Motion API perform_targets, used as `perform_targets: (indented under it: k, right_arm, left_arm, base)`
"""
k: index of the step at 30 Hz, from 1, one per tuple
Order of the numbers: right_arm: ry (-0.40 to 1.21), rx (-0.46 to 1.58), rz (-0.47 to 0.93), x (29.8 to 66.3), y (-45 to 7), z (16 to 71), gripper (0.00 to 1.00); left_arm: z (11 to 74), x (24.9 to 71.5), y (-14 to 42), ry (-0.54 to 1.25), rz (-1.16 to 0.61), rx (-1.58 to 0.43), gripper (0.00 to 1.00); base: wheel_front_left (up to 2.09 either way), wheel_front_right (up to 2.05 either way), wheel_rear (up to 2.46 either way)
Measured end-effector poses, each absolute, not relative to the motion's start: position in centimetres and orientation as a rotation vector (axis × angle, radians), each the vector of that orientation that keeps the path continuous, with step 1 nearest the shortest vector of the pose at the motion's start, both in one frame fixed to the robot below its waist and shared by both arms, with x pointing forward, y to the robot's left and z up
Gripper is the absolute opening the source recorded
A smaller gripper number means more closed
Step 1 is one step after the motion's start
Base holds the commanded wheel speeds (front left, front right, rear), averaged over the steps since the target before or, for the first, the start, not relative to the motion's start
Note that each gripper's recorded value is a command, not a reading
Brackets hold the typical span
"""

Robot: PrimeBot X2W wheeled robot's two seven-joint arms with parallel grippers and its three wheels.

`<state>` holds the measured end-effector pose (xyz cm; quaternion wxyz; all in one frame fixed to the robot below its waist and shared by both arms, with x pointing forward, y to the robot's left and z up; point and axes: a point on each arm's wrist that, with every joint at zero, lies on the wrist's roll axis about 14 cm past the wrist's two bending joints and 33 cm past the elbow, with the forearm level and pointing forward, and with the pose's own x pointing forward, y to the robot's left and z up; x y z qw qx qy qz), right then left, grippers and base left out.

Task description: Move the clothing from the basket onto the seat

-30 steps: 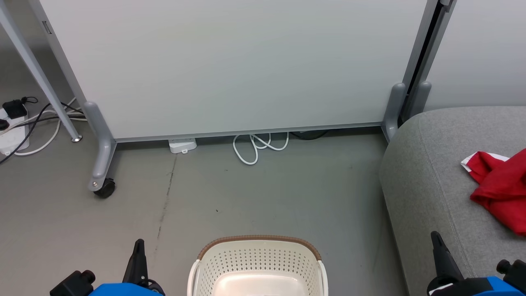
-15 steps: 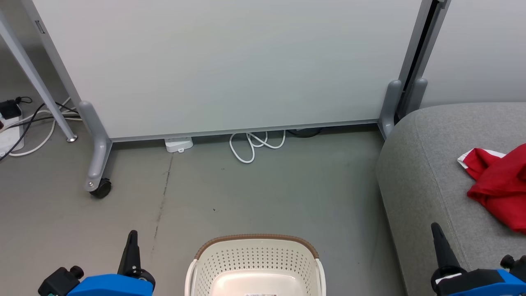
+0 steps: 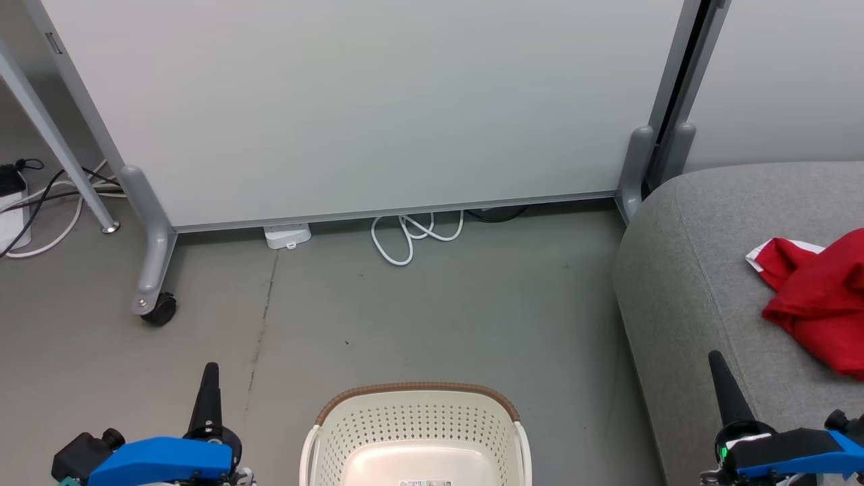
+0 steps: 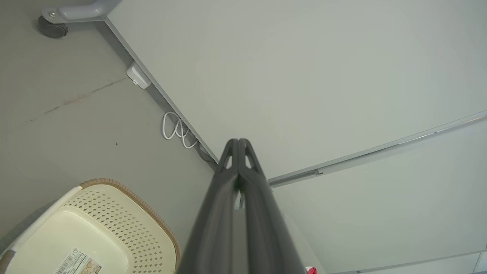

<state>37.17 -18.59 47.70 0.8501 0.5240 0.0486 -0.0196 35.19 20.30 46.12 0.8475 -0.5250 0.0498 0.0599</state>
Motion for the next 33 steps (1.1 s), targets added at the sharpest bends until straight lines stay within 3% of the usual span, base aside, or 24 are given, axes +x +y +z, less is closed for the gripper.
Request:
perform_targets:
  k: [33]
  right_arm:
    - [0.053,1.391,-0.03,38.1,-19.3,49.2,0.0]
  left_arm:
    - [48.6,37.3,20.3,0.048,0.073,-1.39,0.0]
  base:
    - [0.0,0.0,0.0]
